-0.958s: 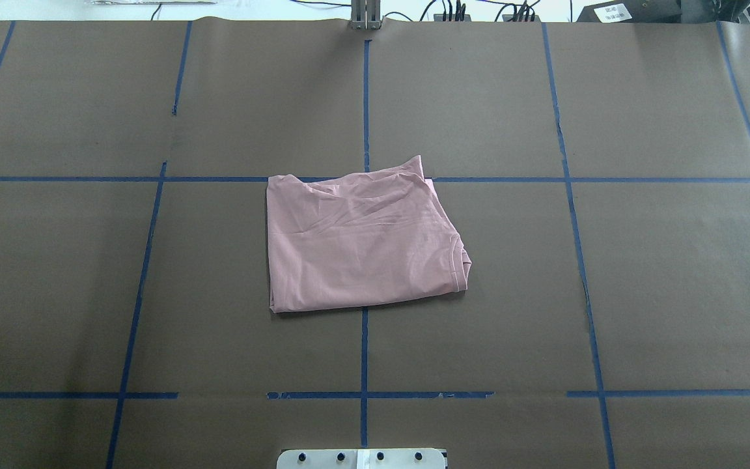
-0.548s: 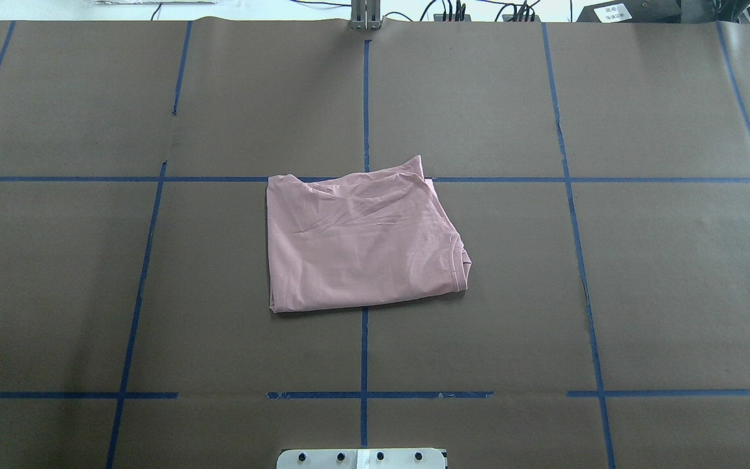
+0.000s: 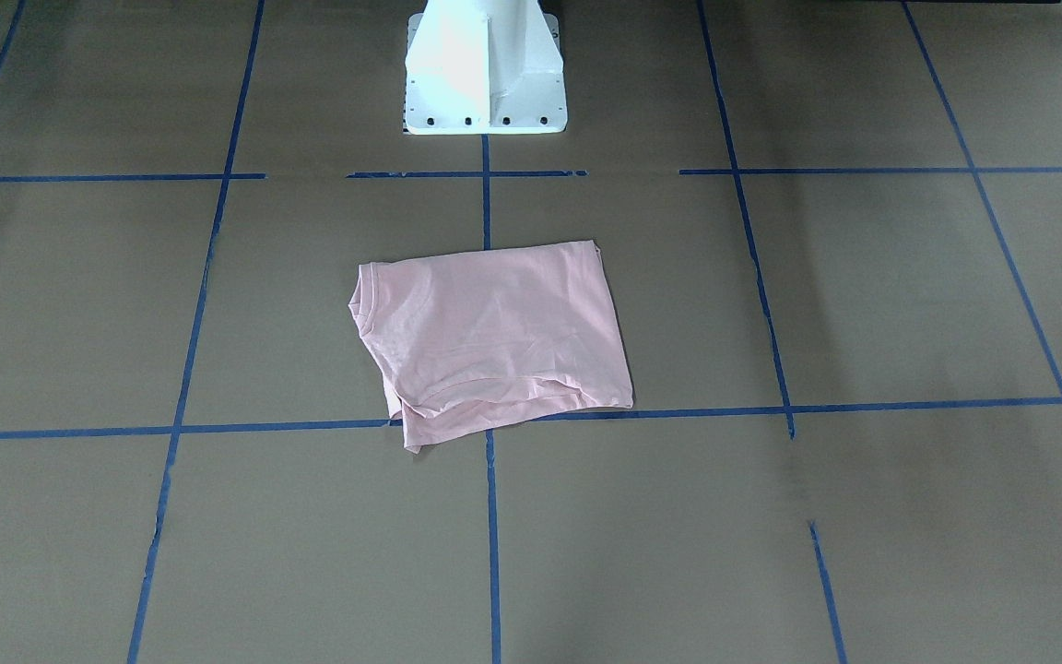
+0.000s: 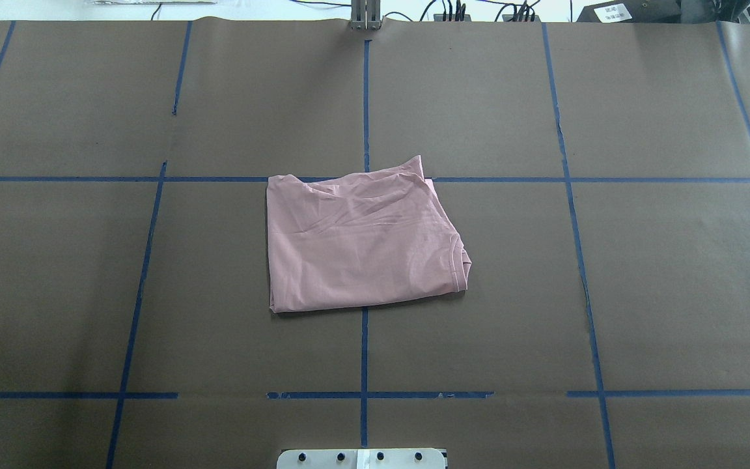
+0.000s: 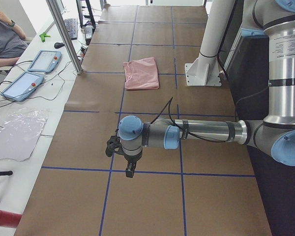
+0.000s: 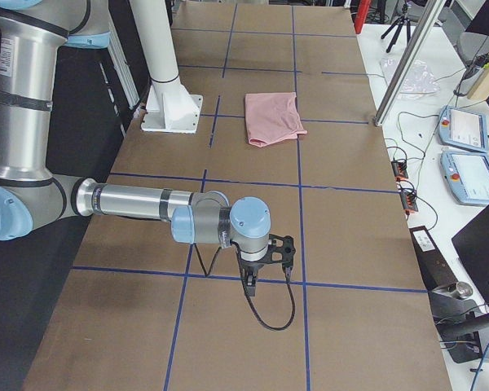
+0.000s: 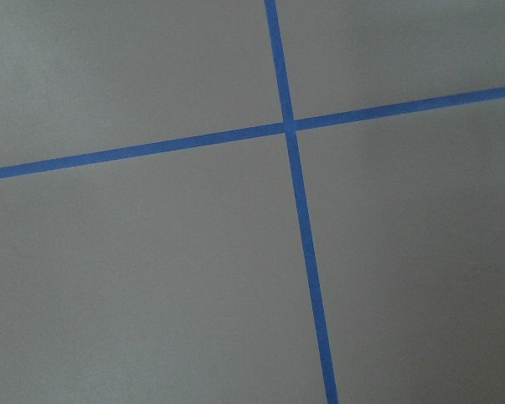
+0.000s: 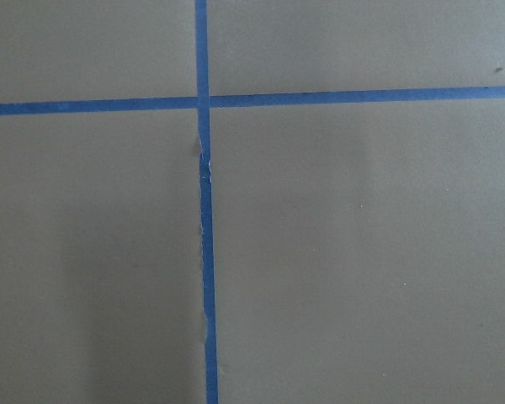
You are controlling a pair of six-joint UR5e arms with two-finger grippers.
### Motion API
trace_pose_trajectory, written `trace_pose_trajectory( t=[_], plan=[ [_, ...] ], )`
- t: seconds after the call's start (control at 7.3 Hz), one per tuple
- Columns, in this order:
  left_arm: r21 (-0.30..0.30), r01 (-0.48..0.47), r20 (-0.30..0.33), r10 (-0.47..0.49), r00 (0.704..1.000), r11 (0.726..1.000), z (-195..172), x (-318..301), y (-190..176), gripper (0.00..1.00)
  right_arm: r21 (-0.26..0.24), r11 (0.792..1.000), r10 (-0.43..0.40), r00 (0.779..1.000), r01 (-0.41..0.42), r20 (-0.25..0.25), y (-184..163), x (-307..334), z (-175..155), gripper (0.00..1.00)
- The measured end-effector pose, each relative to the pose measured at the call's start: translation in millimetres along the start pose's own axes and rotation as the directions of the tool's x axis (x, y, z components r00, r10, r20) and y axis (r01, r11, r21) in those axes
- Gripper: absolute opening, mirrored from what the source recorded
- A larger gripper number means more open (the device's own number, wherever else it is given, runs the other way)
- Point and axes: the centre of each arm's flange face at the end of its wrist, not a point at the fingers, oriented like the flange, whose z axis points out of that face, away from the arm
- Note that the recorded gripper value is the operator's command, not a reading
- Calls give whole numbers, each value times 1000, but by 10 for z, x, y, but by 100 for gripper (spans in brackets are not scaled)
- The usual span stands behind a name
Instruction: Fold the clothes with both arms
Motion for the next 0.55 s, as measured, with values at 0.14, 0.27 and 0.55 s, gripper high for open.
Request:
trace_pose_trajectory(
  t=[0.14,0.27,0.55],
  plan=[
    [-1,2,0,-2,1000,1000,6,-6,9,100,0,1000,0,1000,0,1,-1,-1,-1,100],
    [-3,3,0,-3,1000,1000,13,-12,17,100,0,1000,0,1000,0,1,-1,-2,-1,100],
    [-5,5,-1,-5,1000,1000,21,-19,24,100,0,1000,0,1000,0,1,-1,-2,-1,100]
  ],
)
